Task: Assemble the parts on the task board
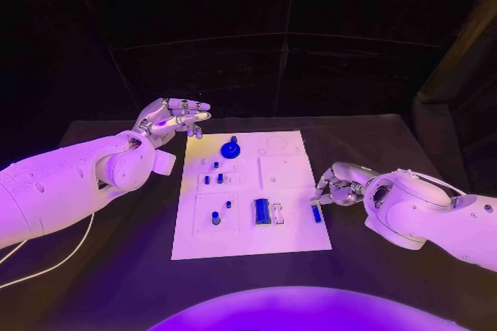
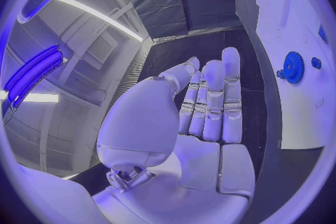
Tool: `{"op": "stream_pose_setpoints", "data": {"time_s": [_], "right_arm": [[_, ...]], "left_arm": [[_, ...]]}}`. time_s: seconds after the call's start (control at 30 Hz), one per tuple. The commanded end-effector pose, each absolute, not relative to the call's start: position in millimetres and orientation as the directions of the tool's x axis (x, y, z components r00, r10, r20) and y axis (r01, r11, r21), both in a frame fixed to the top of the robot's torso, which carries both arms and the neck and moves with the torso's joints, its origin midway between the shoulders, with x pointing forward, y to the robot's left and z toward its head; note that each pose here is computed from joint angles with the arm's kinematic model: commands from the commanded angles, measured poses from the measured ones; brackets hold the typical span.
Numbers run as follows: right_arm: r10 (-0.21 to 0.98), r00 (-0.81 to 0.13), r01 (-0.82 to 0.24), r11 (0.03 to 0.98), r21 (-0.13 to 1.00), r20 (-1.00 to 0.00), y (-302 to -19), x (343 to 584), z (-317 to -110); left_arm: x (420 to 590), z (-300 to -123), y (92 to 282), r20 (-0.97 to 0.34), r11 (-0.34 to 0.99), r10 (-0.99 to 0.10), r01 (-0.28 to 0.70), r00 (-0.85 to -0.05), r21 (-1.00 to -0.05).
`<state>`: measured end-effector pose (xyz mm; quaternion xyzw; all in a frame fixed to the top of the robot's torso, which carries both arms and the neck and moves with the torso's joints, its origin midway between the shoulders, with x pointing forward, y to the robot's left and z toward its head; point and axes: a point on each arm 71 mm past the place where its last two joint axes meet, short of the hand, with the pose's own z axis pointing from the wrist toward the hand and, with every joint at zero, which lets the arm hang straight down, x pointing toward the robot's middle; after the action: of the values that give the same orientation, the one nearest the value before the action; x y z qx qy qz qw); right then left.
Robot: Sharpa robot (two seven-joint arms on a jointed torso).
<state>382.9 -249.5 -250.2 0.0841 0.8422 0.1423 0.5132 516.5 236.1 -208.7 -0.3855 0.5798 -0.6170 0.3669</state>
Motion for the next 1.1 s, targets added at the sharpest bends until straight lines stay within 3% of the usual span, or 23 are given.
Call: {"op": "stream_pose_setpoints", "data": {"time_s": [0.03, 0.6, 1.1], "right_arm": [[0.203, -0.489, -0.021, 0.97, 0.244, -0.849, -249.3, 382.4, -253.3], [0.099, -0.537, -0.049, 0.988, 0.148, -0.838, -242.6, 378.9, -263.4], [0.08, -0.554, -0.075, 0.987, 0.145, -0.829, -232.3, 378.5, -267.5]], "left_arm": [[516.3, -207.6, 234.1, 0.059, -0.07, -0.894, 0.009, -0.444, -0.997], [516.7, -208.6, 236.6, 0.057, -0.067, -0.896, 0.007, -0.44, -0.998], [516.7, -209.2, 237.3, 0.057, -0.067, -0.897, 0.006, -0.439, -0.998]]}}
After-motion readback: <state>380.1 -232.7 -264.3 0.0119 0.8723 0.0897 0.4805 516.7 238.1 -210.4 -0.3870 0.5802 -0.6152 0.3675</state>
